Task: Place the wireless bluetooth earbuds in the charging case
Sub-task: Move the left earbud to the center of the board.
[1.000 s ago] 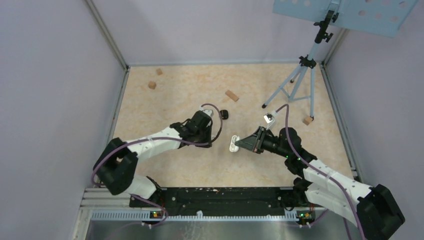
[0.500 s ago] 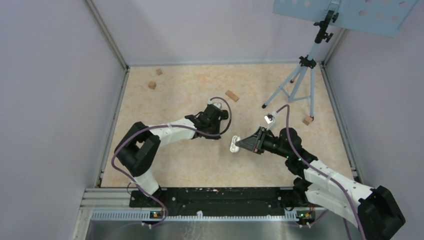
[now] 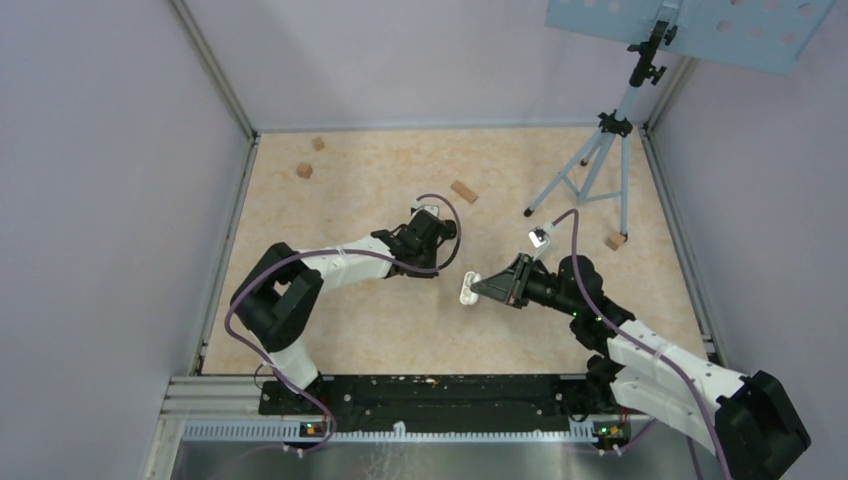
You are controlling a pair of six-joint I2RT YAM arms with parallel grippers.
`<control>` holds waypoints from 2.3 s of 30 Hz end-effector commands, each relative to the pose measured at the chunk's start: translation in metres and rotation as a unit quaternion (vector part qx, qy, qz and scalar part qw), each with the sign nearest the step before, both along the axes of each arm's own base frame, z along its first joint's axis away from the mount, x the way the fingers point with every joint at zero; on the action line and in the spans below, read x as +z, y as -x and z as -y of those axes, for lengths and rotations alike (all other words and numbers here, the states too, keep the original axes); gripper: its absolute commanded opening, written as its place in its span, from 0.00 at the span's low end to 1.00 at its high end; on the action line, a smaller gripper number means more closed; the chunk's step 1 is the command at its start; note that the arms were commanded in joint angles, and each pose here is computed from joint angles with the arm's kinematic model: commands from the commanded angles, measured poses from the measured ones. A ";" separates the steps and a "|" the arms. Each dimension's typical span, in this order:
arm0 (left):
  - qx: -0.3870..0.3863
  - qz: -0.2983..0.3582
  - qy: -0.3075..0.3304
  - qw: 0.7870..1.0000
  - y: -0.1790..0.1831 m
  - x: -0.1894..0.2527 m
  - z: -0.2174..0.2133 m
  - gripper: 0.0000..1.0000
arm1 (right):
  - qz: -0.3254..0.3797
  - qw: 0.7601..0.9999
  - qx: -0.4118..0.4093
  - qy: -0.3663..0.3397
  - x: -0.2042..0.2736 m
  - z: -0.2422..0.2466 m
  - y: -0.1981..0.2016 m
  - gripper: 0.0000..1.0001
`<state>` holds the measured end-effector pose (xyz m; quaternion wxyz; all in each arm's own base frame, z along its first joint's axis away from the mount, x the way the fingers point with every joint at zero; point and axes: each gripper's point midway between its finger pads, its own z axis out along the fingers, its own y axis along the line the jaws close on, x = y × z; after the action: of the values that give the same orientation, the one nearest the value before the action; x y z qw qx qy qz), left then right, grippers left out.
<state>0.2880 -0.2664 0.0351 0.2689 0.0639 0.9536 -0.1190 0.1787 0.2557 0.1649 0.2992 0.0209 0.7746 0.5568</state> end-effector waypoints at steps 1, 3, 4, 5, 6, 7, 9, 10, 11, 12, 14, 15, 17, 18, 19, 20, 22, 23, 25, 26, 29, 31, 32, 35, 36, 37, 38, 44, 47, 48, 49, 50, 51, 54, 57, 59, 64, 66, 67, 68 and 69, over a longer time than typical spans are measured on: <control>0.013 0.009 -0.008 1.000 -0.005 0.001 -0.002 0.22 | 0.042 0.999 0.008 -0.024 0.028 -0.007 -0.004 0.00; 0.015 0.007 -0.011 1.000 -0.005 0.000 -0.003 0.22 | 0.043 0.999 0.008 -0.025 0.029 -0.007 -0.004 0.00; 0.016 0.008 -0.011 1.000 -0.005 0.001 -0.003 0.22 | 0.042 0.999 0.009 -0.025 0.028 -0.007 -0.004 0.00; 0.016 0.007 -0.012 1.000 -0.005 0.001 -0.003 0.22 | 0.041 0.999 0.008 -0.024 0.028 -0.007 -0.004 0.00; 0.017 0.007 -0.011 1.000 -0.005 0.002 -0.003 0.22 | 0.042 0.999 0.009 -0.024 0.028 -0.007 -0.004 0.00; 0.017 0.006 -0.012 1.000 -0.004 0.002 -0.003 0.21 | 0.041 0.999 0.008 -0.024 0.028 -0.007 -0.004 0.00; 0.015 0.004 -0.007 1.000 -0.002 0.004 -0.002 0.21 | 0.041 0.999 0.008 -0.023 0.027 -0.006 -0.004 0.00; 0.011 0.001 0.000 1.000 0.000 0.006 -0.001 0.21 | 0.039 0.999 0.008 -0.023 0.026 -0.006 -0.003 0.00; 0.004 -0.002 0.009 1.000 0.002 0.009 0.003 0.20 | 0.040 0.999 0.008 -0.024 0.026 -0.006 -0.003 0.00; -0.003 -0.004 0.020 1.000 0.005 0.012 0.006 0.21 | 0.040 0.999 0.009 -0.024 0.027 -0.007 -0.003 0.00; -0.019 0.002 0.043 0.999 0.007 0.022 0.013 0.22 | 0.040 0.999 0.008 -0.025 0.027 -0.007 -0.004 0.00; -0.033 0.009 0.048 0.998 0.007 0.029 0.015 0.24 | 0.040 0.999 0.008 -0.025 0.027 -0.007 -0.003 0.00; -0.064 0.011 0.055 0.996 0.007 0.038 0.022 0.26 | 0.040 0.999 0.006 -0.025 0.027 -0.006 -0.004 0.00; -0.076 0.004 0.047 0.996 0.007 0.037 0.023 0.26 | 0.040 0.999 0.007 -0.025 0.027 -0.006 -0.004 0.00; -0.078 -0.003 0.036 0.996 0.006 0.036 0.021 0.26 | 0.041 0.999 0.007 -0.026 0.028 -0.007 -0.004 0.00; -0.078 -0.005 0.027 0.997 0.004 0.036 0.019 0.26 | 0.041 0.999 0.008 -0.026 0.028 -0.007 -0.004 0.00; -0.074 0.000 0.018 0.997 0.001 0.033 0.017 0.26 | 0.041 0.999 0.007 -0.026 0.028 -0.006 -0.003 0.00; -0.071 0.002 0.016 0.997 -0.001 0.032 0.016 0.26 | 0.040 0.999 0.006 -0.026 0.028 -0.006 -0.003 0.00; -0.068 0.002 0.016 0.998 -0.003 0.031 0.018 0.25 | 0.040 0.999 0.004 -0.025 0.028 -0.005 -0.003 0.00; -0.067 0.002 0.015 0.998 -0.005 0.030 0.019 0.25 | 0.040 0.999 0.004 -0.025 0.028 -0.005 -0.003 0.00; -0.074 0.000 0.002 0.997 -0.010 0.023 0.020 0.22 | 0.040 0.999 0.003 -0.025 0.029 -0.004 -0.002 0.00; -0.083 -0.005 -0.009 0.997 -0.011 0.017 0.021 0.22 | 0.040 0.999 0.003 -0.024 0.028 -0.004 -0.002 0.00; -0.083 -0.012 -0.014 0.996 -0.011 0.013 0.021 0.22 | 0.039 0.999 0.003 -0.024 0.028 -0.003 -0.001 0.00; -0.082 -0.026 -0.021 0.996 -0.009 0.003 0.021 0.22 | 0.039 0.999 0.002 -0.025 0.027 -0.003 -0.001 0.00; -0.082 -0.028 -0.024 0.996 -0.008 0.000 0.020 0.23 | 0.038 0.999 0.002 -0.025 0.027 -0.003 -0.001 0.00; -0.079 -0.030 -0.028 0.996 -0.008 -0.001 0.018 0.23 | 0.039 0.999 0.002 -0.026 0.027 -0.003 -0.002 0.00; -0.075 -0.030 -0.033 0.996 -0.007 -0.004 0.014 0.23 | 0.039 0.999 0.002 -0.026 0.028 -0.003 -0.002 0.00; -0.064 -0.035 -0.051 0.996 0.004 -0.007 -0.002 0.23 | 0.038 0.999 0.001 -0.025 0.028 -0.003 -0.002 0.00; -0.062 -0.040 -0.056 0.996 0.011 -0.005 -0.010 0.23 | 0.038 0.999 0.001 -0.026 0.028 -0.003 -0.002 0.00; -0.062 -0.043 -0.059 0.995 0.014 -0.004 -0.012 0.24 | 0.038 0.999 0.002 -0.025 0.028 -0.004 -0.002 0.00; -0.063 -0.045 -0.062 0.995 0.016 -0.004 -0.014 0.24 | 0.039 0.999 0.001 -0.027 0.029 -0.004 -0.003 0.00; -0.064 -0.048 -0.066 0.995 0.018 -0.003 -0.017 0.23 | 0.039 0.999 0.001 -0.027 0.028 -0.004 -0.003 0.00; -0.067 -0.050 -0.069 0.994 0.020 -0.002 -0.019 0.23 | 0.040 0.999 0.002 -0.027 0.029 -0.004 -0.003 0.00; -0.077 -0.055 -0.075 0.993 0.027 0.004 -0.025 0.23 | 0.040 0.999 0.003 -0.027 0.029 -0.005 -0.003 0.00; -0.088 -0.060 -0.072 0.992 0.036 0.011 -0.029 0.23 | 0.040 0.999 0.003 -0.027 0.030 -0.005 -0.004 0.00; -0.101 -0.066 -0.065 0.991 0.043 0.016 -0.029 0.24 | 0.039 0.999 0.005 -0.027 0.029 -0.006 -0.004 0.00; -0.104 -0.078 -0.102 0.986 0.053 0.015 -0.048 0.25 | 0.041 0.999 0.005 -0.029 0.030 -0.007 -0.005 0.00; -0.093 -0.072 -0.114 0.987 0.051 0.014 -0.055 0.25 | 0.041 0.999 0.005 -0.030 0.031 -0.007 -0.005 0.00; -0.088 -0.065 -0.110 0.988 0.050 0.018 -0.055 0.25 | 0.041 0.999 0.005 -0.030 0.031 -0.007 -0.005 0.00; -0.082 -0.058 -0.101 0.990 0.049 0.022 -0.053 0.25 | 0.041 0.999 0.006 -0.030 0.031 -0.008 -0.005 0.00; -0.077 -0.049 -0.091 0.992 0.047 0.027 -0.051 0.25 | 0.041 0.999 0.008 -0.029 0.031 -0.008 -0.005 0.00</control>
<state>0.2400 -0.2236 0.0452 0.1763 0.1690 0.9680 -0.0573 0.1792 0.2563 0.1648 0.2991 0.0210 0.7743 0.5573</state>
